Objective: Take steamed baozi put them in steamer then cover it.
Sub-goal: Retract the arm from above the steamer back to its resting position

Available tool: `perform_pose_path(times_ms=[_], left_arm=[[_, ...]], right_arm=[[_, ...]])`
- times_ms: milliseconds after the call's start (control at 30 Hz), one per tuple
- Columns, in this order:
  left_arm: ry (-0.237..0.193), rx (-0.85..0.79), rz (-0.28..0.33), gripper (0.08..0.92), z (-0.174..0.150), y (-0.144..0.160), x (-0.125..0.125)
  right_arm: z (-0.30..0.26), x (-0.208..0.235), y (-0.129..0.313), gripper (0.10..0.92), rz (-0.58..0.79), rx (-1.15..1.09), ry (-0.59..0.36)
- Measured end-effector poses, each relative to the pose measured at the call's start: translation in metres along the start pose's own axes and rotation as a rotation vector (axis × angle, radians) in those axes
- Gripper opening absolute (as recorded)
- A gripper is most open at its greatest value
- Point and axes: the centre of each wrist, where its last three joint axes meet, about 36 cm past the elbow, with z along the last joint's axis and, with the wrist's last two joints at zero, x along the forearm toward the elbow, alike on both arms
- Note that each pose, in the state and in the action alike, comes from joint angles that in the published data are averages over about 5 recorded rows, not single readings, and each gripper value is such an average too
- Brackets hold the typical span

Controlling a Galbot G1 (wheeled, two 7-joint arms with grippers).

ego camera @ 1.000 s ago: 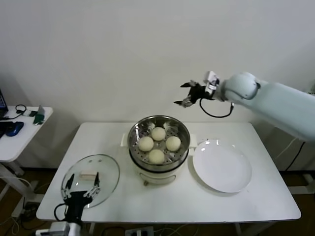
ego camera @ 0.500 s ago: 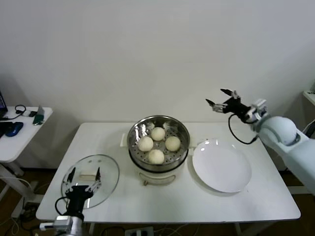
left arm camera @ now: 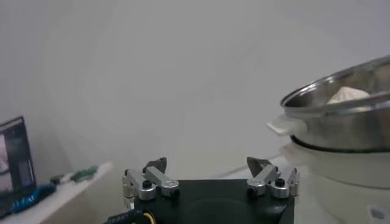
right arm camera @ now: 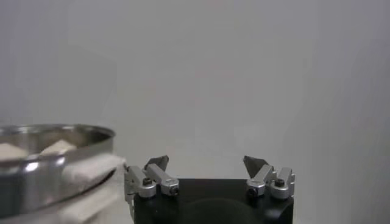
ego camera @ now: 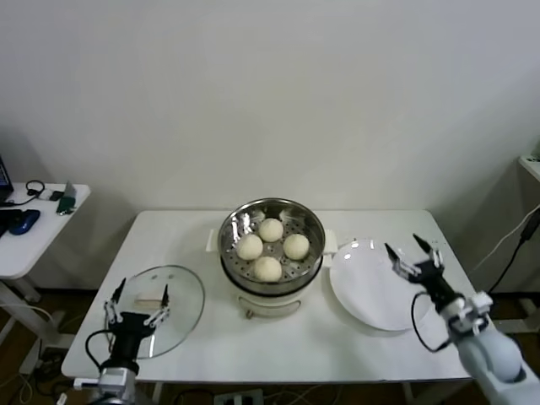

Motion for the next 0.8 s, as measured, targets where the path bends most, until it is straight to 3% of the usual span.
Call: perform_pose_path(times_ms=[200,400,800], left_arm=[[-0.042,-0.159,-0.025,0.823,0.005,0.006,-0.002],[-0.066,-0.436,-0.042,0.823,0.019,0.007,0.003],[-0.002,-0.958,-0.066,0.823,0.062,-0.003,0.004]], right_arm=[[0.042,0.047,0.026,0.823,0.056,-0.053,-0.044],[0.06,0.068,0.045,0.823,0.106,-0.078,-0.088],[0.075,0.087,0.066,0.823,0.197,-0.114,-0.122]])
